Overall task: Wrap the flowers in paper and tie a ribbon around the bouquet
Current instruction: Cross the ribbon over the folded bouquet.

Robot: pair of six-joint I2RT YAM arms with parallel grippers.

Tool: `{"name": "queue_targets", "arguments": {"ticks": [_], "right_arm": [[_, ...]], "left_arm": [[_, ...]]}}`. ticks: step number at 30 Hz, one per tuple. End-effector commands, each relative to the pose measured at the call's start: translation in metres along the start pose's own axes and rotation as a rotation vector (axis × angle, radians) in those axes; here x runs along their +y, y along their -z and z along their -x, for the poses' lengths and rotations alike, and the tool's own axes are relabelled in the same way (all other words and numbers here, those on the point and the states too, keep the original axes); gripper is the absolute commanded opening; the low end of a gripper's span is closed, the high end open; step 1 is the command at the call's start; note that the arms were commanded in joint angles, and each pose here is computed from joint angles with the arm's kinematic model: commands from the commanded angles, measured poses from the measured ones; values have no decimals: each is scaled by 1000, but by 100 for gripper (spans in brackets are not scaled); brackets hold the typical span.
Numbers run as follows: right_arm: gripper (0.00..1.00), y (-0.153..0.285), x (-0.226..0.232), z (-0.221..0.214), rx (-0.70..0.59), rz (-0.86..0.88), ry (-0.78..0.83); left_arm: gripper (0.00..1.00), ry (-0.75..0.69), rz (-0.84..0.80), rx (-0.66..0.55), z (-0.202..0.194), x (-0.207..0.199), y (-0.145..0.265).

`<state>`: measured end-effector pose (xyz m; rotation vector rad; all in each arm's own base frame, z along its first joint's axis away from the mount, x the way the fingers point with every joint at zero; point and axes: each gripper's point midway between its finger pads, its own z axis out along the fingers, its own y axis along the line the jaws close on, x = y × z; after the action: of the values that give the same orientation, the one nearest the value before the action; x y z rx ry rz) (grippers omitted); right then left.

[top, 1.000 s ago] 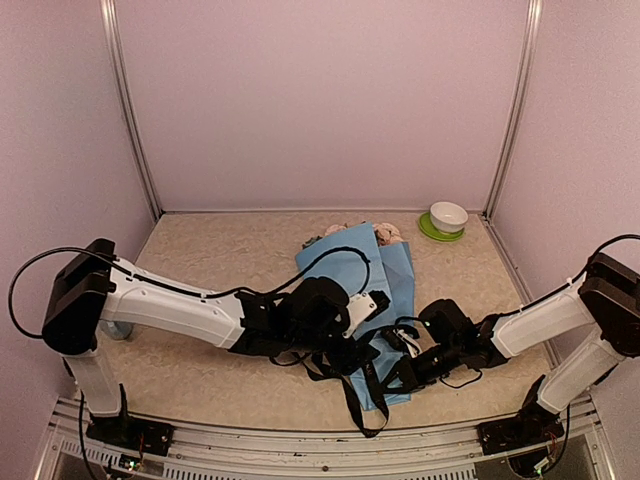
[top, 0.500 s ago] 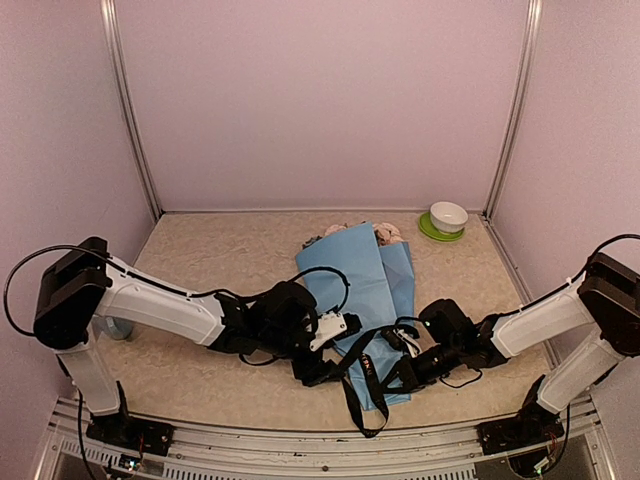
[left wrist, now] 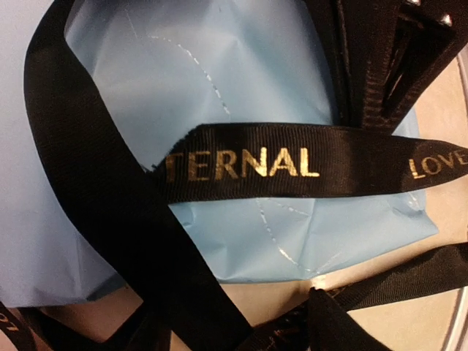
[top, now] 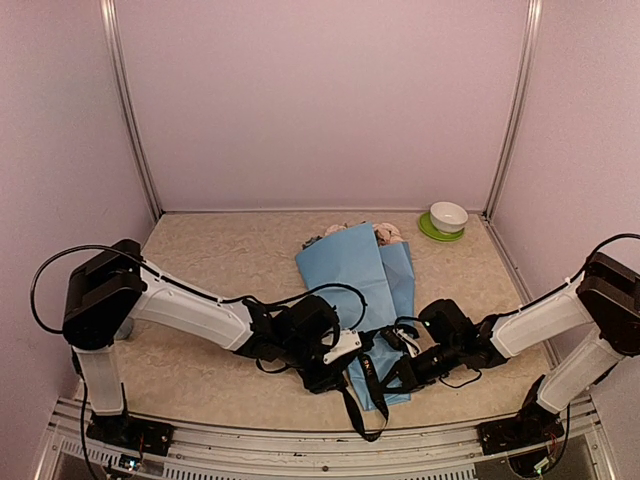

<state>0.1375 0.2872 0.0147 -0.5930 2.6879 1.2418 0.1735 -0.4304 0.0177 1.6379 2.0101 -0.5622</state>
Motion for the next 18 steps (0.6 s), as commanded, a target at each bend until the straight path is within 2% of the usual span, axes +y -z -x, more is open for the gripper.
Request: {"name": "queue_targets", "arguments": {"ticks": [1,3,7,11,18], "right_arm": [[4,-1,-53,-27,48,-210,-81],[3,0,-52,-26,44,-210,-78],[4,1,-51,-24,38,-211,-74],[3,2,-51,-22,40,-216,-70],[4,1,-54,-23,48,-223,-77]], "left_arm": [[53,15,136,63,-9,22,-10],[41,9,149,72,-12,20,-16],[26,-10,135,156,-32,11,-26],[0,-15,120,162,-37,9,-20],[0,1,316,86,2,46,28]]}}
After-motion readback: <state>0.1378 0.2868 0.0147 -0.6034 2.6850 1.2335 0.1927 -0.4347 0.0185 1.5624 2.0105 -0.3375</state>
